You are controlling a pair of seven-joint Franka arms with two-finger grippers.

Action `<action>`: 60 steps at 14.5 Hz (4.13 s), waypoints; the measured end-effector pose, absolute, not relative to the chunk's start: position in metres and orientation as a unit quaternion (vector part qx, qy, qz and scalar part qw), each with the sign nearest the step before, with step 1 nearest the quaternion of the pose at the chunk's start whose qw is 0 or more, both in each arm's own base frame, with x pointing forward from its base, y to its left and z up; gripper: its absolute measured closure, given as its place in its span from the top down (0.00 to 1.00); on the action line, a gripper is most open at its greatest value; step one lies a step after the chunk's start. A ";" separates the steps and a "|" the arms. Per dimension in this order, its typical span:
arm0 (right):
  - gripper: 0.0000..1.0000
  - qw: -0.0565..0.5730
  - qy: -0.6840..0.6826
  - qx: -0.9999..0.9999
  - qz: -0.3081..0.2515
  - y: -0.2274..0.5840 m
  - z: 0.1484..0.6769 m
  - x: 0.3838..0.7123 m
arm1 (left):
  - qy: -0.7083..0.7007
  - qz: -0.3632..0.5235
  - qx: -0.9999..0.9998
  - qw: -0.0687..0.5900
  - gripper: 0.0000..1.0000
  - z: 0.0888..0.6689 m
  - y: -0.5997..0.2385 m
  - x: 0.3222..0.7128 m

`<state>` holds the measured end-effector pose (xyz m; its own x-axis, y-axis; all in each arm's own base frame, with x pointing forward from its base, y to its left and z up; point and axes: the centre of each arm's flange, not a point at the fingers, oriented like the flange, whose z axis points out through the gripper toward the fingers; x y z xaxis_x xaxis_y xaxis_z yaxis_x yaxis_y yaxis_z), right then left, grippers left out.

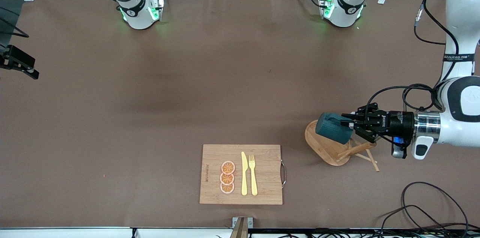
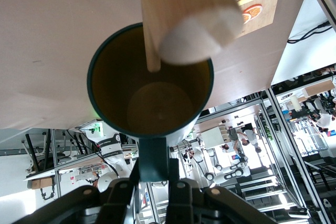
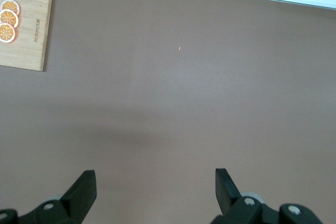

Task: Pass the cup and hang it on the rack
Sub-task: 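Slide the mug handle onto a rack peg with the left gripper, then open the left gripper and draw it back from the mug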

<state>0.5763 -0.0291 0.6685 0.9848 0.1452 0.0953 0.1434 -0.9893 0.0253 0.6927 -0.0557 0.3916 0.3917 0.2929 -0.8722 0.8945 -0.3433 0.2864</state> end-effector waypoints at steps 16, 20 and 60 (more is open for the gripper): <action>1.00 0.036 0.036 0.997 0.050 -0.013 0.670 0.577 | 0.413 -0.378 0.692 0.456 0.21 0.364 -0.017 0.701; 1.00 0.035 0.024 0.998 0.051 -0.013 0.671 0.577 | 0.410 -0.380 0.685 0.466 0.21 0.354 -0.013 0.702; 1.00 0.031 0.013 0.997 0.066 -0.021 0.684 0.576 | 0.414 -0.365 0.684 0.478 1.00 0.407 -0.005 0.704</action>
<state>0.5757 -0.0208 0.6842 0.9910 0.0298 0.1303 0.0216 -0.9977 0.0641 0.7036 -0.0050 0.4070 0.3911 0.2162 -0.8946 0.9144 -0.2013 0.3511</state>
